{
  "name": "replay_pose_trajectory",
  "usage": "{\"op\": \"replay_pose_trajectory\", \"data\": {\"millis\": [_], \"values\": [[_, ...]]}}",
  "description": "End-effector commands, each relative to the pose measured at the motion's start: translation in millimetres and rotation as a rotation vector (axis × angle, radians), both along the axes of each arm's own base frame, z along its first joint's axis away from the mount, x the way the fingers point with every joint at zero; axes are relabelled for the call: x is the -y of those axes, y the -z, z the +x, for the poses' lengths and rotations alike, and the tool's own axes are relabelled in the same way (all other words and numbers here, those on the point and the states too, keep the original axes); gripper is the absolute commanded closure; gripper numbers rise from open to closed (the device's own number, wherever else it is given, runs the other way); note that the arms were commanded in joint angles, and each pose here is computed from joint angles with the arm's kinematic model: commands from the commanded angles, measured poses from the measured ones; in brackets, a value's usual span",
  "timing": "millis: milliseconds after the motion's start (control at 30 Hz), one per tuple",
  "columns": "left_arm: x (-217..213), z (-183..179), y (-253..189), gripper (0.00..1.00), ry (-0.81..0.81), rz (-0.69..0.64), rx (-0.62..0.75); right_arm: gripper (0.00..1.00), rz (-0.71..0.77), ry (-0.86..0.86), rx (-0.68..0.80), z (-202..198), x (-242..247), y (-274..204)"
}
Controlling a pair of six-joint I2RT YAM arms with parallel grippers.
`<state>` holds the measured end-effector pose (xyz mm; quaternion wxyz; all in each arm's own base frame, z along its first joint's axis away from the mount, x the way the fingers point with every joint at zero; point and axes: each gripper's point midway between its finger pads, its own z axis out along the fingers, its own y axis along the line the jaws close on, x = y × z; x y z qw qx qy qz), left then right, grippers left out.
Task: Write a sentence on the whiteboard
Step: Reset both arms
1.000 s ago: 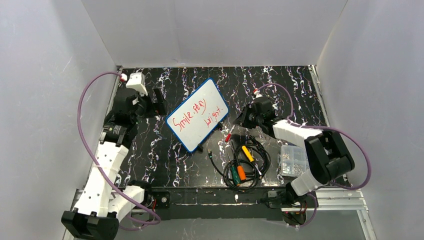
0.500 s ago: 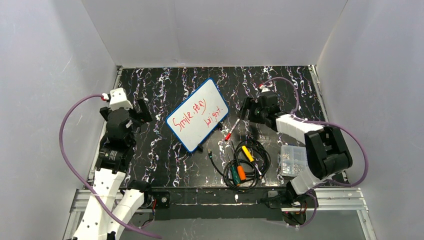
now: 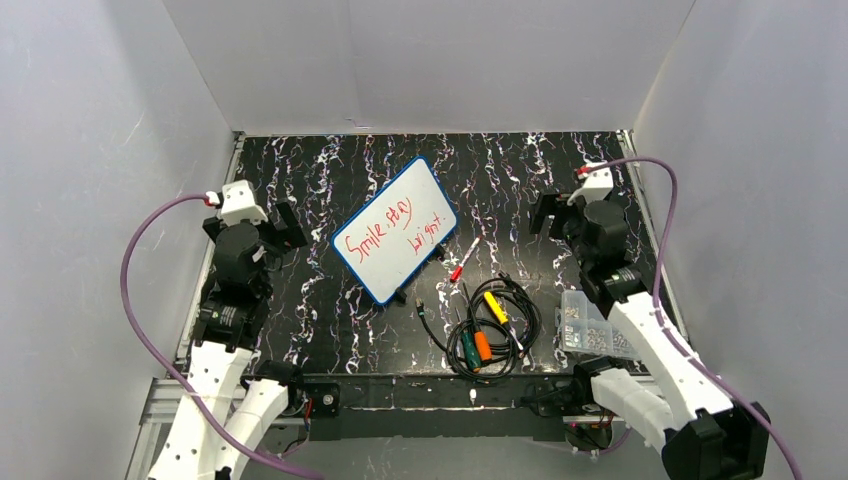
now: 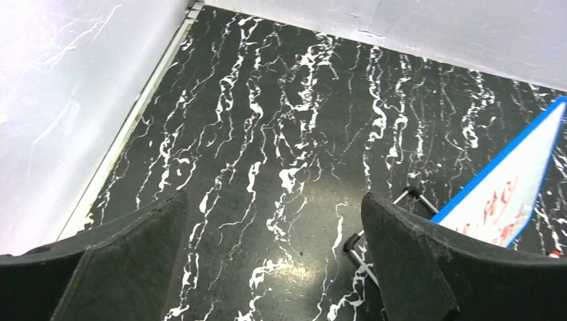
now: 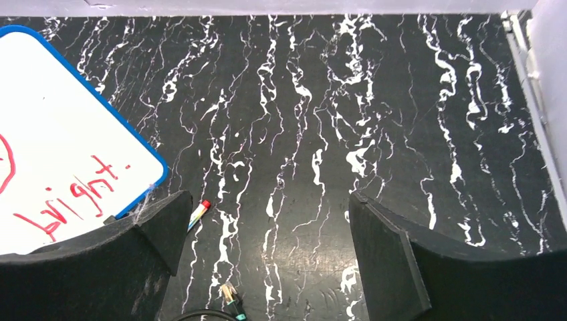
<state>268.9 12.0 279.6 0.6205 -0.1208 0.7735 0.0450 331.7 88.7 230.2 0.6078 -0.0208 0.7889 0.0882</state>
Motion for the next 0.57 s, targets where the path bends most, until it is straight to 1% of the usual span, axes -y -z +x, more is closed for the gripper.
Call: {"op": "replay_pose_trajectory", "data": {"millis": [0,200,533], "values": [[9.3,-1.0,-12.6,0.01,0.064,-0.012,0.079,0.06,-0.036,-0.025,0.095,-5.9,5.6,-13.6],[10.9,-2.9,-14.1,0.01,0.077,-0.012,0.097,0.06,0.009,-0.049,0.107,-8.4,7.0,-19.7],[14.2,-0.6,-10.0,0.01,0.095,-0.008,0.071,0.06,0.008,-0.015,0.109,-8.3,16.3,-20.2]]}}
